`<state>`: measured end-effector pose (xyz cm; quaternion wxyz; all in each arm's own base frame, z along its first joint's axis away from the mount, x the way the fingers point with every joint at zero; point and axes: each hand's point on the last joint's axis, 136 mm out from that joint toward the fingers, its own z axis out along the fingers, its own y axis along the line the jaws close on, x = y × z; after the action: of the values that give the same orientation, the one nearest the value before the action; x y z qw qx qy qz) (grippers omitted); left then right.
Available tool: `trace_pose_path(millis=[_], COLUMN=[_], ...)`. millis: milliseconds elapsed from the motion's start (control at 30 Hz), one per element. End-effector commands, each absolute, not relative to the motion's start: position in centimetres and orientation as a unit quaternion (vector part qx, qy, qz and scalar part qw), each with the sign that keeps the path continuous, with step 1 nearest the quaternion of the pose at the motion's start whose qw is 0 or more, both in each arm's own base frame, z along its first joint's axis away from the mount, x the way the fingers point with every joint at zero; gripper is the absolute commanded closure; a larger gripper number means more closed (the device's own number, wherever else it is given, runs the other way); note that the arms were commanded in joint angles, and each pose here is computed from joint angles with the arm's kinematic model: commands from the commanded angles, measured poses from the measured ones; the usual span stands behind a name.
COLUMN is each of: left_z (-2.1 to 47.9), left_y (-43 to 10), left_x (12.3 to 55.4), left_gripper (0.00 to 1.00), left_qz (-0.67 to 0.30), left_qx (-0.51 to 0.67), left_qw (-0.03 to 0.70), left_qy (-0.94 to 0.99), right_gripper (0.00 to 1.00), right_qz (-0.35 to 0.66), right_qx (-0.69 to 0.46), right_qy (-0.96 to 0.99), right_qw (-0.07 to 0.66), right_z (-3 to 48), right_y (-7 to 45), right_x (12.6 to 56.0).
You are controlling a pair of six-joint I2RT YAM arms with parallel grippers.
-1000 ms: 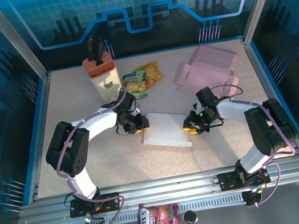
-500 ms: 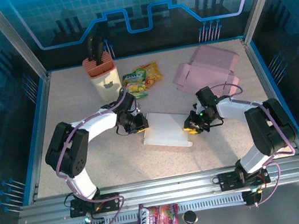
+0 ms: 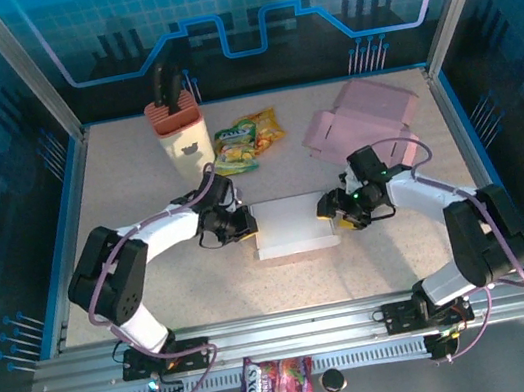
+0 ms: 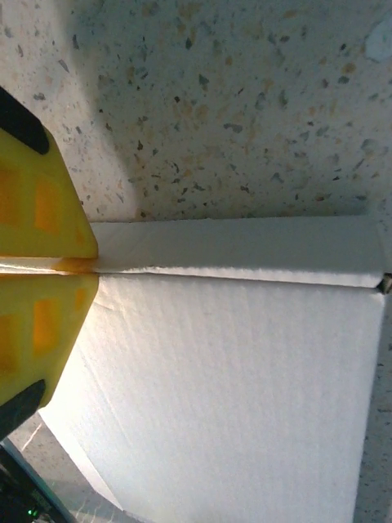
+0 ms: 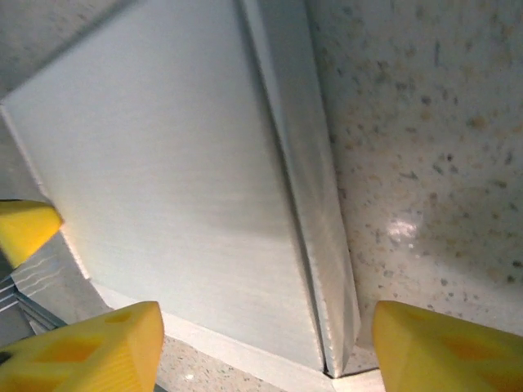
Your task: Fold the paper box
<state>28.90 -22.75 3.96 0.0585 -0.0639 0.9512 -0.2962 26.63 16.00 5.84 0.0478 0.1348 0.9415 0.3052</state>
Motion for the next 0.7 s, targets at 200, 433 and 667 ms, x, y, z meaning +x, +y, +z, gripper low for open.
trace_pose_path(millis=[200, 433, 667], left_z=[2.8, 2.5, 1.6], left_y=[-21.5, -21.0, -19.9], left_x=[28.0, 27.9, 27.6], left_gripper=[0.92, 0.93, 0.95], left_qz=[-0.308, -0.306, -0.312], left_qx=[-0.104, -0.107, -0.116], left_qw=[0.041, 0.042, 0.042], left_qy=[0.945, 0.945, 0.942], right_gripper=[0.26, 0.26, 0.26], right_qz=[0.351, 0.385, 0.401], right_qx=[0.095, 0.077, 0.056], right_qy=[0.930, 0.918, 0.914], right_qw=[0.061, 0.051, 0.033], right_z=[6.4, 6.0, 6.0], right_y=[15.8, 16.4, 16.8], right_x=[27.8, 28.3, 29.0])
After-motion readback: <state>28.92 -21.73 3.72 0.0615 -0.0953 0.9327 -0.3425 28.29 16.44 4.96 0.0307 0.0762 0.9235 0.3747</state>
